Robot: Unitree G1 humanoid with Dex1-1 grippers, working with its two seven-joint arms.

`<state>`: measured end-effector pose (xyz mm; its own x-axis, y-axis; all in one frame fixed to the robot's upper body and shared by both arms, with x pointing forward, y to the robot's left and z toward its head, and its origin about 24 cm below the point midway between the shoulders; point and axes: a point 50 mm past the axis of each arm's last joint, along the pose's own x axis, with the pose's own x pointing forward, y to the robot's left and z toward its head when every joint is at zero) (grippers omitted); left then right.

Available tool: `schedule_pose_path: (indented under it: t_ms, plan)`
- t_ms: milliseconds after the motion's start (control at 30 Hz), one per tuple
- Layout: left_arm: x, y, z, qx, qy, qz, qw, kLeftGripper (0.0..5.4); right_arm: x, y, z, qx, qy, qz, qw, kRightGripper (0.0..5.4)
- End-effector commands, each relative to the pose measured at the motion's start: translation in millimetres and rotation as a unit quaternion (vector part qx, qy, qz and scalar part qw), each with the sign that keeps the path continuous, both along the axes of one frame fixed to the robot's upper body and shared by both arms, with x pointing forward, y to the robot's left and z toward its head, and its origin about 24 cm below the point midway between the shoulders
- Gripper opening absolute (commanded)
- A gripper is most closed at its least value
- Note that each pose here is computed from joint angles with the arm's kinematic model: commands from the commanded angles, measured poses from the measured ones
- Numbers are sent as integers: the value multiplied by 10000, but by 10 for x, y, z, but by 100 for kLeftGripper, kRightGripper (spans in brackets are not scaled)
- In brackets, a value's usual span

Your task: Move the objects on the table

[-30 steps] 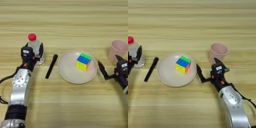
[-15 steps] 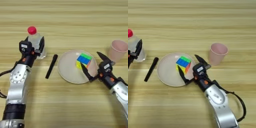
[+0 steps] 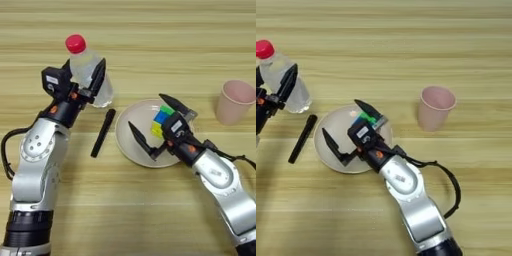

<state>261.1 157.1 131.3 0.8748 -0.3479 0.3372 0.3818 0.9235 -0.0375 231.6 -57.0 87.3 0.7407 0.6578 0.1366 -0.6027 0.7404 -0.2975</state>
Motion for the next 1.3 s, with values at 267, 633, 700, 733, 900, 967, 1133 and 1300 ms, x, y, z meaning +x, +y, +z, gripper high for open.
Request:
schedule_pose_path:
  t_ms: [267, 633, 700, 733, 900, 967, 1133, 1300]
  plan:
    - [3, -164, -25, 74, 92, -501, 9987, 313, 49, 243, 117, -70, -243, 259, 9993, 540]
    - [-63, -395, -75, 49, 165, -1004, 9948, 313, 199, 357, 74, 109, -50, 262, 9996, 540]
    - [-91, -430, -79, -14, 180, -1132, 9934, 313, 247, 348, 57, 226, 52, 166, 9996, 540]
    - [-100, -438, -80, -39, 187, -1167, 9930, 313, 264, 342, 53, 263, 79, 130, 9995, 540]
    - [-136, -444, -66, -104, 180, -1261, 9918, 313, 336, 310, 35, 384, 157, -14, 9991, 540]
    - [-146, -450, -65, -112, 180, -1275, 9916, 313, 359, 301, 34, 455, 197, -57, 9988, 540]
    - [-152, -461, -76, -134, 197, -1283, 9914, 313, 400, 265, 48, 739, 348, -179, 9965, 540]
    - [-137, -465, -131, -143, 293, -1260, 9915, 313, 369, 291, 121, 933, 330, -87, 9950, 540]
